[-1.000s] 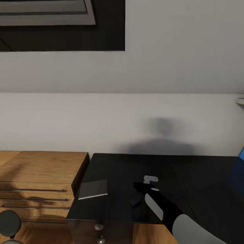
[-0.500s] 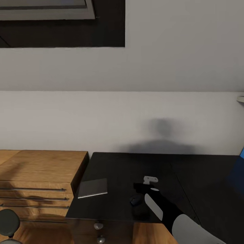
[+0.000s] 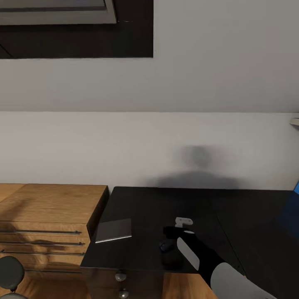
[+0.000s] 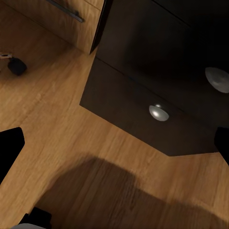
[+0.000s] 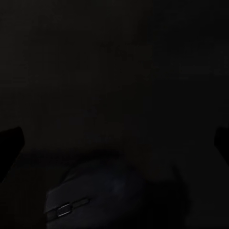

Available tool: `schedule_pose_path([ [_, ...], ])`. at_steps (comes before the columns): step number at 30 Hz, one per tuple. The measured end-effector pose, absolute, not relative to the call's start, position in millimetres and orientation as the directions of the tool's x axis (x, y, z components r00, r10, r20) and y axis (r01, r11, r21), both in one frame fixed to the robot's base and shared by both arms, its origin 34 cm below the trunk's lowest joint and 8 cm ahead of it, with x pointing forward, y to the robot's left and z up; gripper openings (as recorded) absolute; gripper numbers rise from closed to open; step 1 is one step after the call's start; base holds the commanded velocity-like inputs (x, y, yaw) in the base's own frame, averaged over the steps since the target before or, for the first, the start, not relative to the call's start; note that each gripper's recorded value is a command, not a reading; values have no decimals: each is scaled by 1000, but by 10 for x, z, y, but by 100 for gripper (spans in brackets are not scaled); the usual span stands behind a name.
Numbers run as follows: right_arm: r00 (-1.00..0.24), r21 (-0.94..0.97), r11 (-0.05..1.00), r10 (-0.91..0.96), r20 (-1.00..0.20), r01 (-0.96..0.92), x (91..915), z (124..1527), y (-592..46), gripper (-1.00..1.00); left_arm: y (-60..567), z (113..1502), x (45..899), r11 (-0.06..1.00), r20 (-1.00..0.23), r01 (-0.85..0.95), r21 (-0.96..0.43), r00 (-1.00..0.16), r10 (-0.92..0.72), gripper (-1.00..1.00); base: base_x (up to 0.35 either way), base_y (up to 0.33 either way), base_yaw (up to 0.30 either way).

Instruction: In the bedroom, organize the workspace by keeping the computer under the desk, ensuring the monitor is on the desk, placing the keyboard on the desk next to the monitor, placing the mouse on the desk next to the keyboard, moving the folder from the swivel chair onto the desk next to the mouse, stacking the notebook on top of the folder with the pen on top of the notebook, and positioning the swivel chair next to the desk.

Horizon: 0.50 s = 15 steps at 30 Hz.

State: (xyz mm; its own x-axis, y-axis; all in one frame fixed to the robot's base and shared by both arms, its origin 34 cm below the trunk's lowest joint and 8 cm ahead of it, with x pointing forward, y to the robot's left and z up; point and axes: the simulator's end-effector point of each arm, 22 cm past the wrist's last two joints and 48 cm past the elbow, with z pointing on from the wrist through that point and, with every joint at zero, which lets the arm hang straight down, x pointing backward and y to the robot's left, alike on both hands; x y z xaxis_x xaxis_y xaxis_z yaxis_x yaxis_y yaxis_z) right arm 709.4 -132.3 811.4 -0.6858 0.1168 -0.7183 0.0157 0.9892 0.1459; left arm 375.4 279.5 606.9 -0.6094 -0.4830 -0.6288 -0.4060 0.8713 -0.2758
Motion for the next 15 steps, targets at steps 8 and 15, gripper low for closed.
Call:
schedule_pose_path([
  [8,-688,153,988,119,-715,12,7085,8117,-1268,100,2795,6069,3754,871,-629,-406,-276,-609,-483,100,0,0,0],
  [15,-689,156,988,120,-715,11,7081,8119,-1242,100,2796,6070,3754,871,-629,-406,-276,-609,-483,100,0,0,0],
])
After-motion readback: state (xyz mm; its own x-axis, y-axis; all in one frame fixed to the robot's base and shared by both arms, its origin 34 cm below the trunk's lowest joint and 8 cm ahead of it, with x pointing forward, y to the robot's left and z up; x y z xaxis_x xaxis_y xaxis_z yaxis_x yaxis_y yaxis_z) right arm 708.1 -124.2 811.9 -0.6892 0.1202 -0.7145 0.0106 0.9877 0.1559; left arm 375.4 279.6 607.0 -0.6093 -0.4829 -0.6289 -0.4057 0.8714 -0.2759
